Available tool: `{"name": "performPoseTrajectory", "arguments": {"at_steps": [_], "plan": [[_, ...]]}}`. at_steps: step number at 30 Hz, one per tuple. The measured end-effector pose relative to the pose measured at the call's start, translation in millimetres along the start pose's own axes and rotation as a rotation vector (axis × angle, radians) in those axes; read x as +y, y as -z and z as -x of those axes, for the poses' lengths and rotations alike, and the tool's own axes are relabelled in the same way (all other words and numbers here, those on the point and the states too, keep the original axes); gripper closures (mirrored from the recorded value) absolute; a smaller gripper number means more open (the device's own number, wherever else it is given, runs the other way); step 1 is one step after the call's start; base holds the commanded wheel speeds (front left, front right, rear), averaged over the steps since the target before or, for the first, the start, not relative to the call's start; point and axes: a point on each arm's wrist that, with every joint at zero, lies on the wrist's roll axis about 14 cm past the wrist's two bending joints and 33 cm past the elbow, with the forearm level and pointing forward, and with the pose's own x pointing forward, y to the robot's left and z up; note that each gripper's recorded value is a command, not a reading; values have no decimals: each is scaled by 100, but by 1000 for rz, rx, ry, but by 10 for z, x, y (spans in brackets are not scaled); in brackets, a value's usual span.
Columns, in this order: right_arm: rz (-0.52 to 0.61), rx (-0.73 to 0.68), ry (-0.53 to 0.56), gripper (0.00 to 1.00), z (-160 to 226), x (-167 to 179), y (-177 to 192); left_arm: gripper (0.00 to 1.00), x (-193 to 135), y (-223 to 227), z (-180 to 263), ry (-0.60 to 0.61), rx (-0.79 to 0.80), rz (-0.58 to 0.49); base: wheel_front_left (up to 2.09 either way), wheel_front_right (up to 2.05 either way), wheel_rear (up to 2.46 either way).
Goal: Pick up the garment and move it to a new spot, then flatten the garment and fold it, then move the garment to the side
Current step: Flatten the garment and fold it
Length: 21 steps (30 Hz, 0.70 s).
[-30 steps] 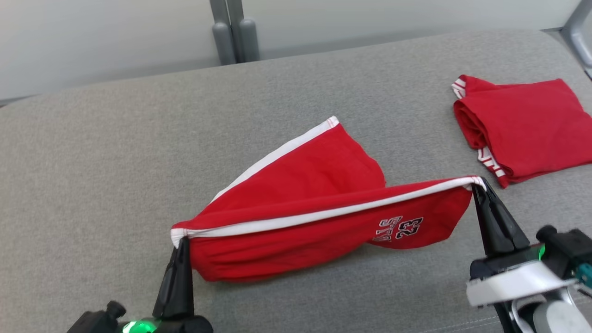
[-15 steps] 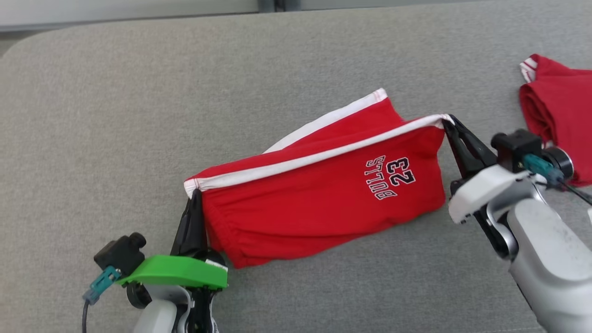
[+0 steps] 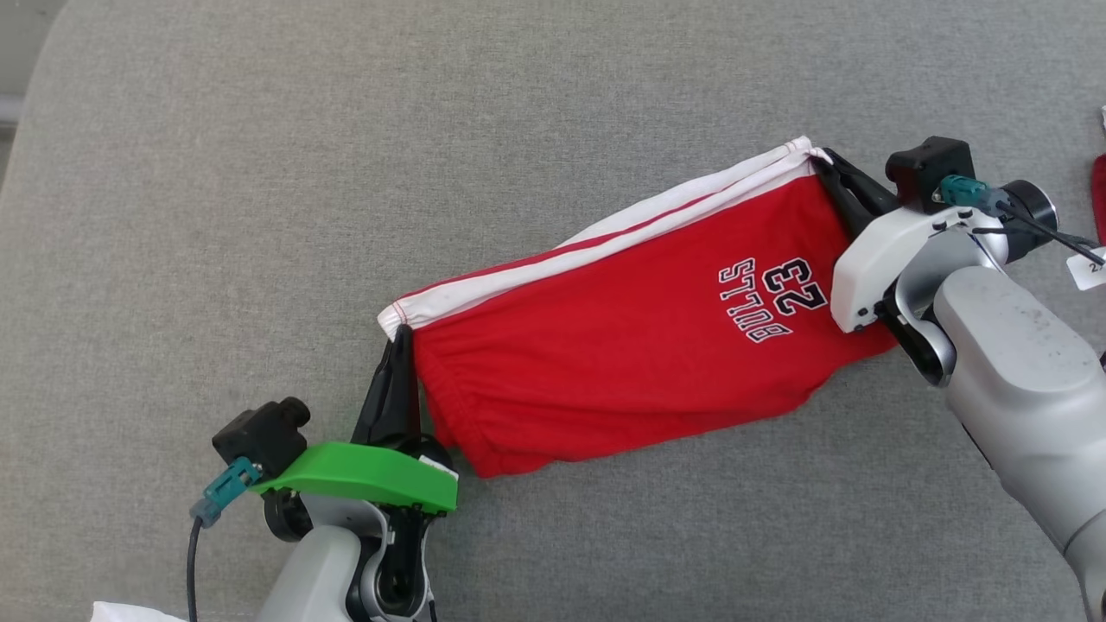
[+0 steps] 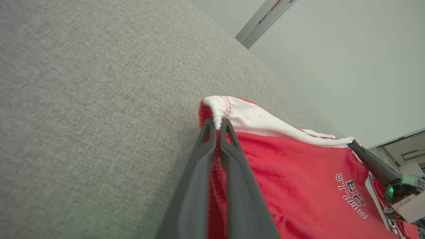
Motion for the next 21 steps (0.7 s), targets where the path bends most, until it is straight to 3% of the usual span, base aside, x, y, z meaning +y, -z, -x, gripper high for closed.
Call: {"name": "performPoseTrajectory", "arguments": {"at_steps": [7, 8, 9, 10, 11, 12, 21], "plan": [[-1, 45, -10, 100, -155, -3, 62, 100, 14, 14, 33, -7, 5, -4, 0, 0, 0], [0, 50, -8, 96, -167, -12, 70, 100, 14, 9, 37, -7, 4, -6, 0, 0, 0], [2, 53, -6, 66, -177, -21, 70, 98, 11, 1, 40, -5, 2, -9, 0, 0, 0], [2, 50, -3, 25, -187, -33, 60, 71, 0, -17, 41, -1, -4, -15, 0, 0, 0], [1, 49, 0, 0, -195, -44, 47, 50, -20, -40, 41, 6, -11, -19, 0, 0, 0], [-1, 42, 3, 0, -199, -53, 29, 0, -44, -58, 42, 17, -17, -32, 0, 0, 0], [-2, 6, 66, 0, -64, -290, -119, 0, -260, -309, 195, 112, -109, -168, 0, 0, 0]]}}
